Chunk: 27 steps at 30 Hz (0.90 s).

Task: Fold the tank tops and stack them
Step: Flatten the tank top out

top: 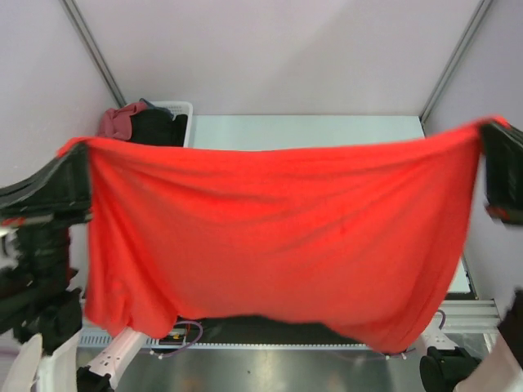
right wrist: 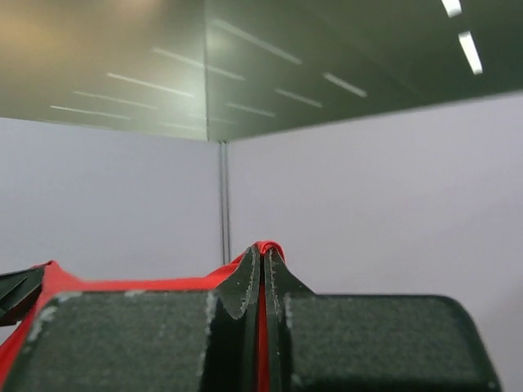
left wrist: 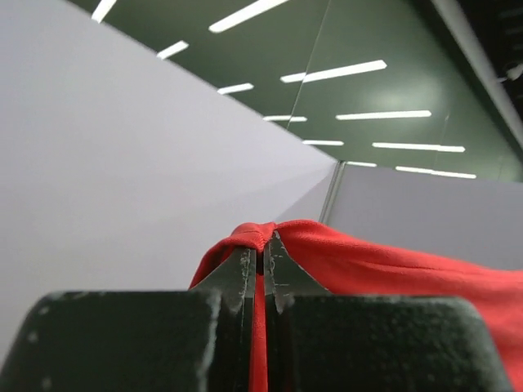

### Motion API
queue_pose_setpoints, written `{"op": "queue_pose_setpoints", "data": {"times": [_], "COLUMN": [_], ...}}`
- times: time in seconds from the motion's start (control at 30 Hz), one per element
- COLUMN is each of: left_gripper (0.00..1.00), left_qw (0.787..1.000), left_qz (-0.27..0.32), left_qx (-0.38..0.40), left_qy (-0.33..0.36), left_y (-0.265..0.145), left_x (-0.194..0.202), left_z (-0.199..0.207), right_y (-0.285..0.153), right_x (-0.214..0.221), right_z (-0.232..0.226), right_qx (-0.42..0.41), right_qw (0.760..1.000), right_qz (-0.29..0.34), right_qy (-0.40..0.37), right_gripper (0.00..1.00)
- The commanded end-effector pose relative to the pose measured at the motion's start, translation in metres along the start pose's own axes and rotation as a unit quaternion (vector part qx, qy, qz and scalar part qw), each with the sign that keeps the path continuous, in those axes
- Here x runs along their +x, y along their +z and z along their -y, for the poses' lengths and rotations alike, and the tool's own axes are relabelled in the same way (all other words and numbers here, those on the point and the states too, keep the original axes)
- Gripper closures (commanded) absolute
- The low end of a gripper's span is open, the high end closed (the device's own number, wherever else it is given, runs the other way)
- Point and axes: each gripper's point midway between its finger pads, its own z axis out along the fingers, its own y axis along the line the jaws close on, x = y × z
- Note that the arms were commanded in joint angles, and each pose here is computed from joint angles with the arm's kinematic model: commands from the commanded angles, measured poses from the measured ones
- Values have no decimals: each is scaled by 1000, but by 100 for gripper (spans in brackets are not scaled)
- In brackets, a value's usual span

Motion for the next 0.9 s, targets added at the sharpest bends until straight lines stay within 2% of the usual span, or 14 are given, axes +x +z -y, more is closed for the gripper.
{"op": "queue_pose_setpoints", "data": {"times": [0.0, 0.03, 0.1, 0.2, 0.3, 0.4, 0.5, 0.57, 0.77, 0.87], "left_gripper": [100, 100, 100, 100, 100, 100, 100, 100, 100, 100], "left_qw": [996, 996, 993, 989, 992, 993, 996, 996, 999, 999], "left_qz": [-64, -59, -84, -108, -87, -80, -47, -41, 7, 11], "left_qx": [-60, -61, -82, -101, -86, -85, -64, -50, -6, 27], "left_qy": [-6, -6, -5, 5, 15, 34, 50, 55, 41, 25], "left_y": [17, 20, 28, 45, 68, 85, 101, 102, 81, 68], "left_x": [74, 79, 113, 143, 124, 112, 71, 58, -2, -15], "left_z": [-48, -53, -74, -93, -83, -81, -59, -48, -6, 13], "right_y": [29, 28, 36, 49, 63, 76, 84, 85, 76, 63], "right_x": [121, 150, 177, 216, 219, 201, 179, 163, 100, 67], "right_z": [95, 112, 130, 155, 165, 168, 161, 151, 105, 75], "right_qx": [90, 106, 108, 108, 96, 90, 80, 71, 41, 26], "right_qw": [986, 980, 977, 968, 969, 974, 979, 984, 995, 998], "right_qz": [-127, -150, -163, -189, -185, -168, -150, -134, -82, -54], "right_qy": [64, 78, 92, 122, 129, 123, 110, 97, 50, 26], "right_gripper": [100, 100, 100, 100, 100, 100, 100, 100, 100, 100]}}
